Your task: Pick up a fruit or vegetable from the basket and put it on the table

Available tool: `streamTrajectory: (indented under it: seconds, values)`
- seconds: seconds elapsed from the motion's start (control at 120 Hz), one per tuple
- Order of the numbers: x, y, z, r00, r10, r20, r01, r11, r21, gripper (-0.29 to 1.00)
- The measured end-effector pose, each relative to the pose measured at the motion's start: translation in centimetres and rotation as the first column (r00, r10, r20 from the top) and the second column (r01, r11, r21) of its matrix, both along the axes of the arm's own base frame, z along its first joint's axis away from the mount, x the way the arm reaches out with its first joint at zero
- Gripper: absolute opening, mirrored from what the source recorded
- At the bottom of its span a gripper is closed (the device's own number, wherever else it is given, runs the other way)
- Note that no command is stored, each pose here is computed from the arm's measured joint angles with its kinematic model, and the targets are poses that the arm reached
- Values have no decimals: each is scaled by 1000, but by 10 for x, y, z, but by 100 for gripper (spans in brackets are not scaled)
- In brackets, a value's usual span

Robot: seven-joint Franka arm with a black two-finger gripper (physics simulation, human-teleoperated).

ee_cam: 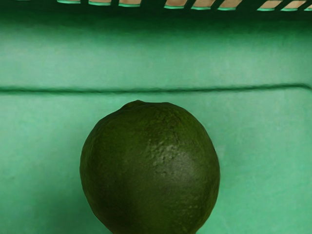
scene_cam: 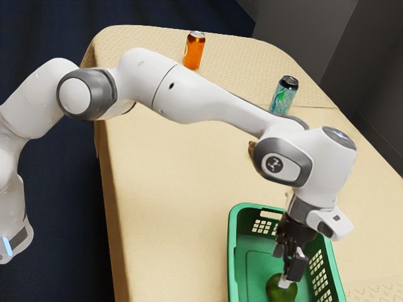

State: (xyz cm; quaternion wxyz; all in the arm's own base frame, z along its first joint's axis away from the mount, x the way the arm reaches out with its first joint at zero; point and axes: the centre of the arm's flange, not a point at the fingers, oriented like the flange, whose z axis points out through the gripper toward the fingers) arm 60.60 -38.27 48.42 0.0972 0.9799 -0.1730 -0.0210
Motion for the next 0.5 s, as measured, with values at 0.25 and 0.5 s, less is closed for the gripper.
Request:
streamTrajectory:
  seconds: [0.25,0.5]
  values:
    - [-1,-13,-24,1000,26,-11,-26,1000,-1,70]
    - [11,-11,-43,997,69,-19,-69,997,-16,70]
